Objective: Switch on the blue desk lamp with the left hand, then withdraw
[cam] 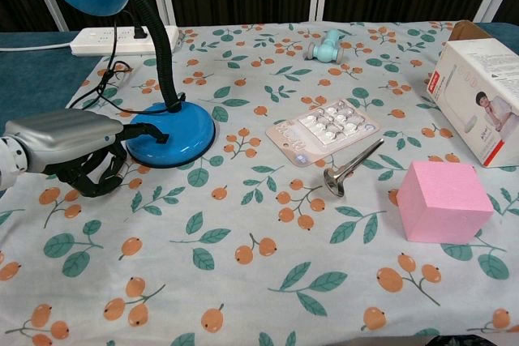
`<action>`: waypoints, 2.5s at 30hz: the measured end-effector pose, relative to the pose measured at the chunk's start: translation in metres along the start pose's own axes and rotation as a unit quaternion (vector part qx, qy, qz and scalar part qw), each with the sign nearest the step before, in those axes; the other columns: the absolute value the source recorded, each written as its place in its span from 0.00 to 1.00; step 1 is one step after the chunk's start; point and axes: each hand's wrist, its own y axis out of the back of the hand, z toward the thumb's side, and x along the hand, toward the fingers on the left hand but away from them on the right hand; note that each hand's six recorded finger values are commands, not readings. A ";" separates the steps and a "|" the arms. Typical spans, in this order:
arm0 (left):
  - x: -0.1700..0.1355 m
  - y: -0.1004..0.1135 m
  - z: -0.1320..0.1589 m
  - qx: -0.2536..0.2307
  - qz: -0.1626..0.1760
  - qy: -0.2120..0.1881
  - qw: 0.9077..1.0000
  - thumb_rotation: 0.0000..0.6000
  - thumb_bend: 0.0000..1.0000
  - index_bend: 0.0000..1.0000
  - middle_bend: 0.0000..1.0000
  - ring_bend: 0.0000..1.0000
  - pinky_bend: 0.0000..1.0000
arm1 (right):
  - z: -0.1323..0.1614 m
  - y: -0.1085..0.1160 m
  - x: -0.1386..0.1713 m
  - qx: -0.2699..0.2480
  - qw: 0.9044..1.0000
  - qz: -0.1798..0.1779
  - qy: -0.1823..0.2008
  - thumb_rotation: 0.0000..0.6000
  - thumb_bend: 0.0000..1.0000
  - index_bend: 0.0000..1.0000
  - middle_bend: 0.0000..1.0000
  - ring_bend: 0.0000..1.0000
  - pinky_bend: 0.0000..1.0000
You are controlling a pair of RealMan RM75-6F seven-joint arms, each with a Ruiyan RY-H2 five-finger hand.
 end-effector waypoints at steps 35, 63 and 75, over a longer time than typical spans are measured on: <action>-0.001 0.001 0.001 0.010 0.001 0.000 1.000 1.00 0.48 0.12 0.64 0.68 0.68 | 0.000 0.000 0.000 0.001 1.000 0.000 0.000 1.00 0.22 0.00 0.00 0.05 0.10; -0.004 0.015 0.005 0.016 0.030 -0.003 0.999 1.00 0.44 0.07 0.54 0.60 0.64 | 0.000 0.000 0.000 0.000 1.000 -0.001 -0.001 1.00 0.22 0.00 0.00 0.05 0.10; -0.045 0.055 -0.008 0.019 0.099 0.017 0.995 1.00 0.29 0.05 0.22 0.22 0.29 | 0.000 0.001 0.000 0.001 1.000 -0.003 -0.001 1.00 0.22 0.00 0.00 0.05 0.10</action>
